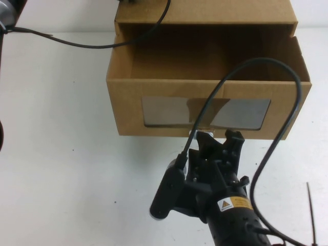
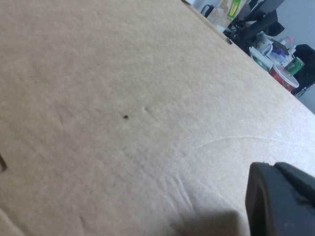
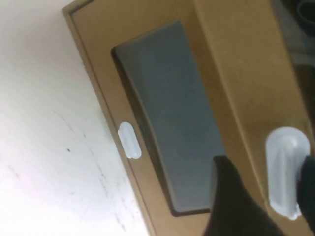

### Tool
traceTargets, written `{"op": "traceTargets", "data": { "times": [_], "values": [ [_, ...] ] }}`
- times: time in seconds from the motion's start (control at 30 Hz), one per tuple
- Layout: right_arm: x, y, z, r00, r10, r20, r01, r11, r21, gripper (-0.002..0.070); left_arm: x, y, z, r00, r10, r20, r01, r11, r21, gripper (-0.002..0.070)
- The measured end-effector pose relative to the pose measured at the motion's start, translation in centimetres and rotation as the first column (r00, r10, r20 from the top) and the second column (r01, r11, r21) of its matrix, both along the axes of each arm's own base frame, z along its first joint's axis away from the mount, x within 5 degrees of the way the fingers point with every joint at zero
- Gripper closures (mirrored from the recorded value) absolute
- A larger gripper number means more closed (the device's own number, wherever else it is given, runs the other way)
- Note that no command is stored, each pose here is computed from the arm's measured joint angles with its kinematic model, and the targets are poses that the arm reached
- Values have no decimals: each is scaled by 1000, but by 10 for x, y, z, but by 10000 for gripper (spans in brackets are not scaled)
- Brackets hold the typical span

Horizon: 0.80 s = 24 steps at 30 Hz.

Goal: Open the shoe box
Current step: 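Pull the top drawer of the cardboard box fully open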

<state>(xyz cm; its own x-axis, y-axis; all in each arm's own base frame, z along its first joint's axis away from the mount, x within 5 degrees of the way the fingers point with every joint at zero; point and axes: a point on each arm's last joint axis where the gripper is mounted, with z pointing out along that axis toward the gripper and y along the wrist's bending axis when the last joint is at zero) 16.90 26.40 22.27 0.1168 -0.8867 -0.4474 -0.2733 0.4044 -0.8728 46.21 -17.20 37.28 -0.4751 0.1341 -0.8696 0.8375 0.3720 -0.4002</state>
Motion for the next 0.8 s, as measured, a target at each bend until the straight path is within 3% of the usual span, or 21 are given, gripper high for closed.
{"op": "traceTargets", "data": {
  "times": [0.53,0.57,0.77,0.8],
  "values": [
    [3,1,0,997,-12,76,13,1000,-9,405,0,0,0,1000,-1,8,1,1000,1,683],
    [4,1,2,995,-23,93,22,1000,11,482,0,0,0,1000,-1,9,1,1000,1,683],
    [4,0,2,995,-25,93,24,1000,11,542,0,0,0,1000,-1,9,1,1000,1,683],
    [8,-2,1,995,-33,90,32,999,9,650,0,0,0,1000,-2,11,2,1000,2,683]
  ]
}}
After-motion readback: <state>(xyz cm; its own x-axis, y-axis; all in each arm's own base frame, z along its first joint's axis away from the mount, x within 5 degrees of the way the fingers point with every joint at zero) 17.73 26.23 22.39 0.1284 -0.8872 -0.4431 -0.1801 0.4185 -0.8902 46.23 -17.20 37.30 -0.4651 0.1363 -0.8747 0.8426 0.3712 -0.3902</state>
